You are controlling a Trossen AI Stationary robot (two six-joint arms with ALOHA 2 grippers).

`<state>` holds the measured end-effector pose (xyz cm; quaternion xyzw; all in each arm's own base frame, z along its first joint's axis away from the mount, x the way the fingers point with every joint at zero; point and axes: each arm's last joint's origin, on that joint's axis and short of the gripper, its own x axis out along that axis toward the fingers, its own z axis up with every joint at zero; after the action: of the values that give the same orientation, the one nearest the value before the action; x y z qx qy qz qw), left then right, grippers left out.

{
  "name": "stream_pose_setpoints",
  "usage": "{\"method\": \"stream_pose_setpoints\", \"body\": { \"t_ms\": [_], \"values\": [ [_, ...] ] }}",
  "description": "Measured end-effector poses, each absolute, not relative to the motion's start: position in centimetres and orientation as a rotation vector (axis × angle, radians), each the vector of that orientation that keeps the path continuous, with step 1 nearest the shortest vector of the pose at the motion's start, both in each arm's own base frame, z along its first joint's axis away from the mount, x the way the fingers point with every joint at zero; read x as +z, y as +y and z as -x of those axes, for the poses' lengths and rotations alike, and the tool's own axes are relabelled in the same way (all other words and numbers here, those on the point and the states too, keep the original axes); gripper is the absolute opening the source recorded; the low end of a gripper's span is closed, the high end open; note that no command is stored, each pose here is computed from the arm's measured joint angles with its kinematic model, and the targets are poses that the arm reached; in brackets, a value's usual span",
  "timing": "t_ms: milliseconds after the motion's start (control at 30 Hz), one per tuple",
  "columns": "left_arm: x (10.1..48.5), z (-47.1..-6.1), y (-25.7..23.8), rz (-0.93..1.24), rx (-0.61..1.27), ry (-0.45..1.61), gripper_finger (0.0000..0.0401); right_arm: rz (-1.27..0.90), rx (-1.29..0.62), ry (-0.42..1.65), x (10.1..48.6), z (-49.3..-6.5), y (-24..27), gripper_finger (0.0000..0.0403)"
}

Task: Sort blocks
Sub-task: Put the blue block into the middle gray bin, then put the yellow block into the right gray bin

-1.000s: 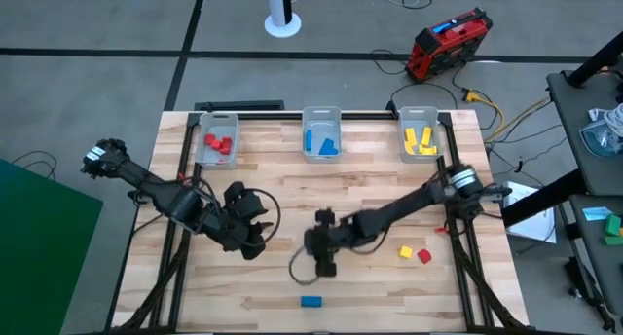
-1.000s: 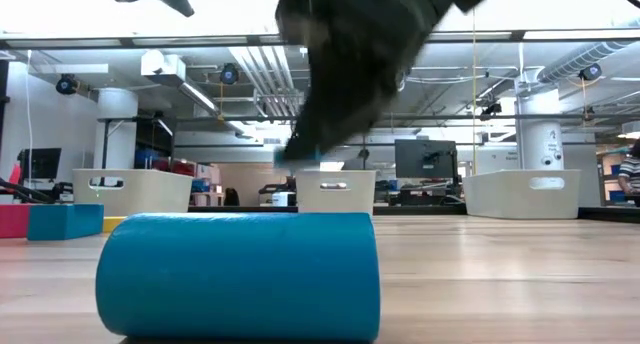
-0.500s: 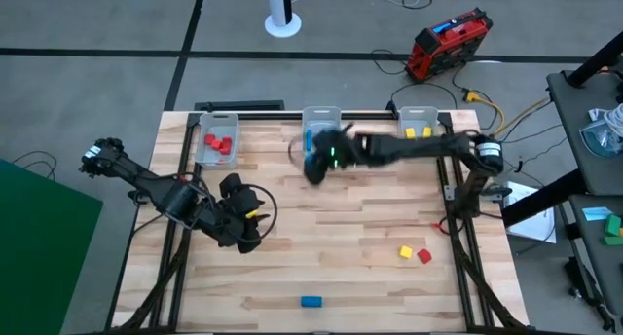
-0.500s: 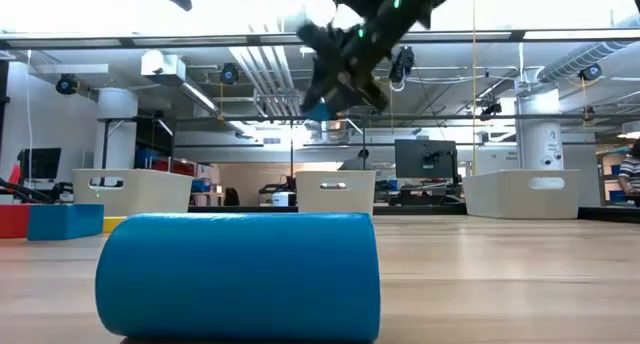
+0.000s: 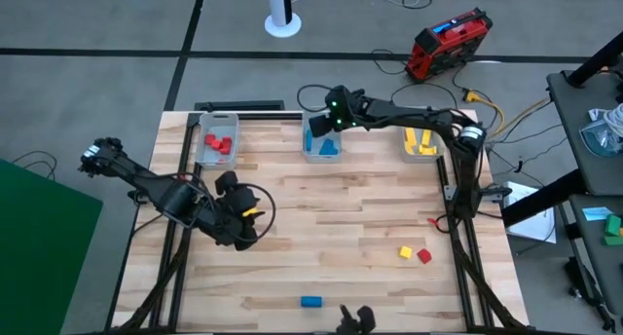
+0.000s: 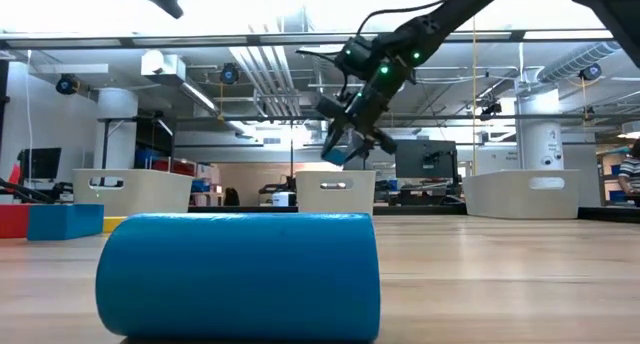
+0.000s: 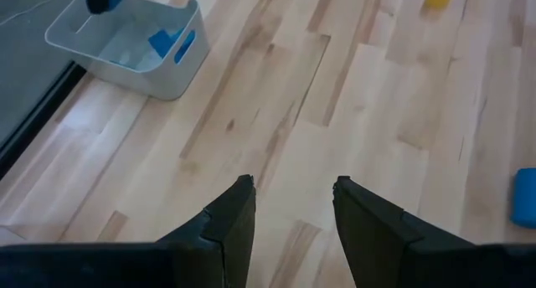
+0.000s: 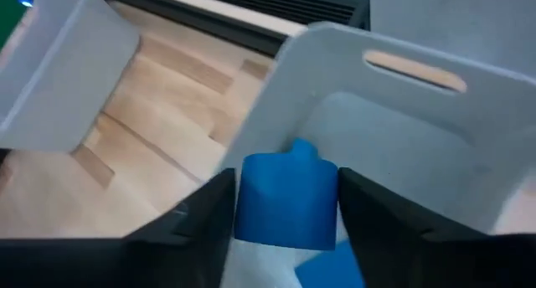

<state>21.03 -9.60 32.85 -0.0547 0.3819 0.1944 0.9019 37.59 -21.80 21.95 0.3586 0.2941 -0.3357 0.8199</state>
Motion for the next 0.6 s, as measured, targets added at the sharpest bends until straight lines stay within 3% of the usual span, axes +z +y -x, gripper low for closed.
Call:
{"method": "stream_pose_setpoints", "body": {
  "t_ms": [167, 267, 400, 600],
  "values": [
    [33.1, -20.4, -9.2, 0.118, 0.412, 0.797, 0.0141, -0.759, -0.719, 0.605, 22.6, -38.4, -22.5, 0.0247],
    [33.2, -20.0, -9.0, 0.118, 0.422, 0.808, 0.0141, -0.757, -0.725, 0.623, 22.9, -38.7, -22.7, 0.0272],
    [33.2, -19.7, -8.9, 0.117, 0.428, 0.817, 0.0141, -0.734, -0.711, 0.634, 24.1, -38.8, -22.4, 0.0276],
    [33.3, -19.6, -8.8, 0.165, 0.447, 0.805, 0.0141, -0.617, -0.618, 0.731, 27.9, -38.7, -19.4, 0.0241]
  ]
}}
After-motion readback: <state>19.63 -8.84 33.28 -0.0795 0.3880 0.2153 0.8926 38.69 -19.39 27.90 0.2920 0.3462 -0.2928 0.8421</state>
